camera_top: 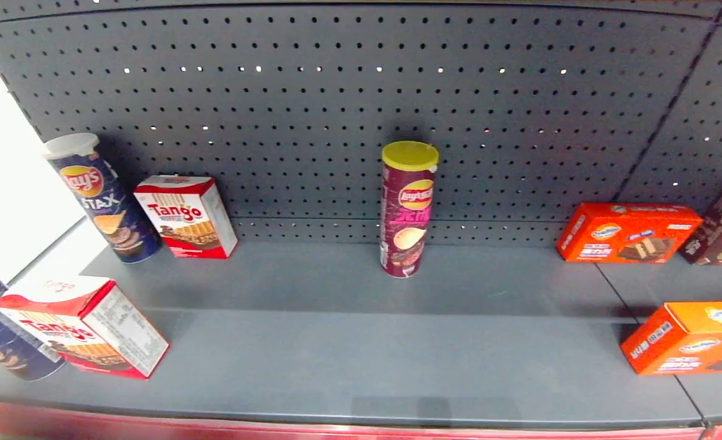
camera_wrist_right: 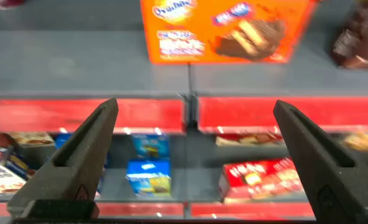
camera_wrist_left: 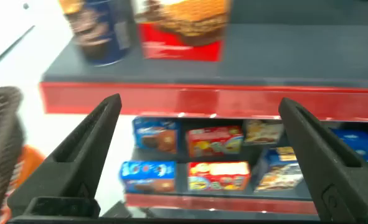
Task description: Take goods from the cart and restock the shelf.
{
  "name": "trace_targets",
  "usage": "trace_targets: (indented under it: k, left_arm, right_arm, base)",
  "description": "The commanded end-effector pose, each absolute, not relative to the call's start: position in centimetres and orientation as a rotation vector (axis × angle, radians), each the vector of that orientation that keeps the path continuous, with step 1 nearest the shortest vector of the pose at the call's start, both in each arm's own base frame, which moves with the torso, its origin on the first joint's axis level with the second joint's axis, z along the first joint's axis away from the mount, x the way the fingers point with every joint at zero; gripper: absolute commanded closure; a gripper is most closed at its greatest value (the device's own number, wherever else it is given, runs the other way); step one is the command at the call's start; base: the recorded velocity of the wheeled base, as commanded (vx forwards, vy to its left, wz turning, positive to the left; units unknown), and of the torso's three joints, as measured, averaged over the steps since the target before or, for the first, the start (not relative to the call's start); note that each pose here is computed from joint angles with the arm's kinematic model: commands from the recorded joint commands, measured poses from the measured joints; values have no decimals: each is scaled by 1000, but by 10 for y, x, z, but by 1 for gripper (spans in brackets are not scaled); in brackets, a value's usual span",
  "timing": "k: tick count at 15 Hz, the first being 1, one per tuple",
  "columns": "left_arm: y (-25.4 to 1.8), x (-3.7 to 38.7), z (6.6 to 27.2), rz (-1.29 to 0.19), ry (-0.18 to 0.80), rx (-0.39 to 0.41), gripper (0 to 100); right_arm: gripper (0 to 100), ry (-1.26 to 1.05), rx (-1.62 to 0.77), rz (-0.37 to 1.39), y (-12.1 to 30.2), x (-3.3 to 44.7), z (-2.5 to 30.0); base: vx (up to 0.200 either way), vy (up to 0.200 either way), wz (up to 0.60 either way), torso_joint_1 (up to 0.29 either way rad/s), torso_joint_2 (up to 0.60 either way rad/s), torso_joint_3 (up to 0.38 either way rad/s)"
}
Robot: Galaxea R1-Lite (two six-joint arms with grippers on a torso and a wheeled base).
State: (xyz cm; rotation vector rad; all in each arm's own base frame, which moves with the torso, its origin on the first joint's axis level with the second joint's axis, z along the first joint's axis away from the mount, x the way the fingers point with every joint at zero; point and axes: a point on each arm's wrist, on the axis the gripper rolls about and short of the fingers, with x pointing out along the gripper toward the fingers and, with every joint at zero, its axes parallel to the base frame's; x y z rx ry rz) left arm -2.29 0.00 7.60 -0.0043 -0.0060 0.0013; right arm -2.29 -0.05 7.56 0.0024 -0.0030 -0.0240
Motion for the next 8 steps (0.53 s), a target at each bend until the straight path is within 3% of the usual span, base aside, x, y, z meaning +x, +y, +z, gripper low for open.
trace_targets:
  k: [1, 8]
  left_arm:
    - [0, -23, 76, 3, -5, -5, 0]
    - [0, -23, 76, 3, -5, -5, 0]
  right_arm:
    - [0, -2, 2, -25, 0, -23, 76]
    - [0, -2, 3, -26, -1, -23, 76]
  base:
    - [0, 0, 600, 2, 2, -2]
    - [0, 0, 600, 2, 2, 6]
